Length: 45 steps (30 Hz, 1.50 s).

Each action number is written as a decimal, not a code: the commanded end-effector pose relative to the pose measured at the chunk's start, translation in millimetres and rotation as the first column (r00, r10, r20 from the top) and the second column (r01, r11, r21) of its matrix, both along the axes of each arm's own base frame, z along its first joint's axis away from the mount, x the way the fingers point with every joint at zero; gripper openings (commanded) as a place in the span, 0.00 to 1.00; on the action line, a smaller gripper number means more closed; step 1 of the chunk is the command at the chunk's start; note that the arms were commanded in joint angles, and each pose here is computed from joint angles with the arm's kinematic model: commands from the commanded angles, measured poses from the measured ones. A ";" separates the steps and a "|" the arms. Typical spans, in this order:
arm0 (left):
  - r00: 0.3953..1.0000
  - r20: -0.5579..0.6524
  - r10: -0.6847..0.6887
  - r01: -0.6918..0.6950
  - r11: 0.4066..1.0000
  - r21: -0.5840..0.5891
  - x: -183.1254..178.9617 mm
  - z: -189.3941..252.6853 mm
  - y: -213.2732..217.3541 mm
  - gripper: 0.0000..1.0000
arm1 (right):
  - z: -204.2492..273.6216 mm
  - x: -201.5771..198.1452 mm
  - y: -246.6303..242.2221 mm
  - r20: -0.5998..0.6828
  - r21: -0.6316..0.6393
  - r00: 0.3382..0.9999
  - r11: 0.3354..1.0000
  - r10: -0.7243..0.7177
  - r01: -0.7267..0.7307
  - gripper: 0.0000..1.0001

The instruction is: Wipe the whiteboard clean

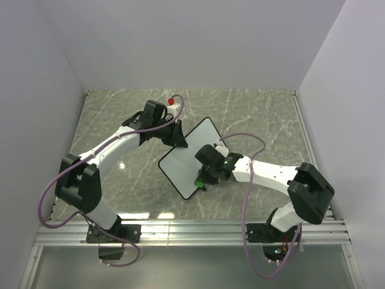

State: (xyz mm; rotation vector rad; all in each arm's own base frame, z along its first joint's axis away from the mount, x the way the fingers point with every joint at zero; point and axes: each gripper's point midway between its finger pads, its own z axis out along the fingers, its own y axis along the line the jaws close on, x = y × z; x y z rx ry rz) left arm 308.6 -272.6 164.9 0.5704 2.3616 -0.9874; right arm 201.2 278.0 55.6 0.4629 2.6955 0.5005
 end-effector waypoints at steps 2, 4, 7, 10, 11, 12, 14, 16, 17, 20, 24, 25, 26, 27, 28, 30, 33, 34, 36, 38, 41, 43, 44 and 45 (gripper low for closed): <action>0.999 0.007 0.035 -0.036 0.996 0.085 -5.0 -5.5 13.3 0.00 | 71.6 37.9 -19.2 0.217 -0.062 0.974 0.995 -0.060 0.075 0.00; 0.999 0.017 0.041 -0.043 0.995 0.089 -2.8 -3.1 14.1 0.00 | 111.7 51.4 -25.8 0.294 -0.038 0.950 0.992 -0.108 0.124 0.00; 0.999 0.021 0.045 -0.047 0.995 0.093 -1.6 -1.4 14.5 0.00 | 147.9 65.3 -65.0 0.356 -0.045 0.909 0.967 -0.219 0.251 0.00; 0.998 0.022 0.051 -0.052 0.994 0.098 -0.1 -0.1 15.1 0.03 | 137.6 67.2 -119.2 0.307 -0.142 0.892 0.911 -0.330 0.386 0.00; 0.998 0.022 0.053 -0.054 0.994 0.099 0.1 0.6 15.2 0.09 | 130.8 66.2 -130.5 0.282 -0.153 0.893 0.902 -0.351 0.403 0.00; 0.998 0.023 0.059 -0.061 0.993 0.101 1.1 0.9 15.6 0.25 | 112.6 65.8 -151.1 0.248 -0.192 0.893 0.885 -0.375 0.425 0.00; 0.997 0.031 0.066 -0.069 0.992 0.105 2.6 2.8 16.7 0.40 | 102.3 70.9 -163.8 0.234 -0.161 0.885 0.882 -0.403 0.444 0.00; 0.996 0.036 0.076 -0.080 0.990 0.113 4.3 3.9 18.2 0.60 | 77.7 66.4 -182.6 0.174 -0.184 0.886 0.870 -0.429 0.458 0.03; 0.996 0.036 0.082 -0.086 0.990 0.116 5.0 4.8 18.8 0.64 | 73.2 68.4 -185.0 0.167 -0.179 0.884 0.868 -0.436 0.462 0.03; 0.995 0.038 0.090 -0.094 0.988 0.123 7.2 10.6 19.5 0.75 | 53.7 66.9 -191.4 0.126 -0.203 0.890 0.867 -0.438 0.456 0.10; 0.993 0.056 0.102 -0.108 0.987 0.120 10.2 24.6 19.7 0.87 | 35.4 63.8 -191.3 0.095 -0.231 0.900 0.870 -0.425 0.435 0.25; 0.992 0.067 0.108 -0.115 0.986 0.117 11.5 31.1 20.1 0.88 | 31.3 62.7 -190.9 0.087 -0.235 0.902 0.872 -0.422 0.430 0.37; 0.991 0.074 0.113 -0.121 0.986 0.114 12.3 35.3 20.4 0.90 | 28.2 63.0 -190.5 0.086 -0.235 0.904 0.873 -0.419 0.427 0.43; 0.989 0.087 0.120 -0.129 0.986 0.102 13.8 43.7 19.9 0.94 | 21.1 58.1 -191.9 0.071 -0.250 0.907 0.873 -0.414 0.418 0.51; 0.987 0.093 0.130 -0.140 0.985 0.106 14.7 46.7 21.5 0.96 | 16.2 55.2 -193.1 0.062 -0.261 0.909 0.872 -0.413 0.414 0.68; 0.983 0.115 0.146 -0.157 0.983 0.094 18.5 61.6 21.7 0.99 | 4.7 48.6 -195.2 0.040 -0.277 0.912 0.872 -0.409 0.404 0.85; 0.974 0.140 0.180 -0.195 0.976 0.101 24.5 76.5 25.8 0.99 | -3.5 42.6 -197.5 0.026 -0.296 0.923 0.879 -0.384 0.374 1.00; 0.970 0.147 0.193 -0.209 0.973 0.102 25.8 80.1 27.5 0.99 | -0.4 43.2 -197.7 0.031 -0.290 0.924 0.882 -0.380 0.372 1.00; 0.961 0.159 0.228 -0.246 0.963 0.106 29.6 82.2 31.4 0.99 | 7.8 47.1 -192.0 0.049 -0.258 0.939 0.904 -0.340 0.341 1.00; 0.952 0.171 0.253 -0.274 0.956 0.108 32.2 83.2 34.8 0.99 | 22.0 50.3 -189.4 0.081 -0.228 0.943 0.915 -0.323 0.333 1.00; 0.925 0.204 0.321 -0.347 0.932 0.107 38.3 89.8 44.2 0.99 | 64.4 61.3 -184.7 0.154 -0.168 0.936 0.926 -0.315 0.339 1.00; 0.886 0.250 0.390 -0.423 0.902 0.091 44.2 104.6 55.3 0.99 | 98.3 63.7 -177.9 0.217 -0.095 0.930 0.941 -0.298 0.324 1.00; 0.870 0.267 0.414 -0.449 0.890 0.084 46.0 110.8 59.5 0.99 | 126.4 71.1 -170.6 0.279 -0.043 0.923 0.957 -0.264 0.287 1.00; 0.844 0.287 0.453 -0.487 0.872 0.057 46.9 123.9 65.5 0.99 | 146.4 73.0 -163.5 0.319 0.008 0.917 0.968 -0.239 0.250 1.00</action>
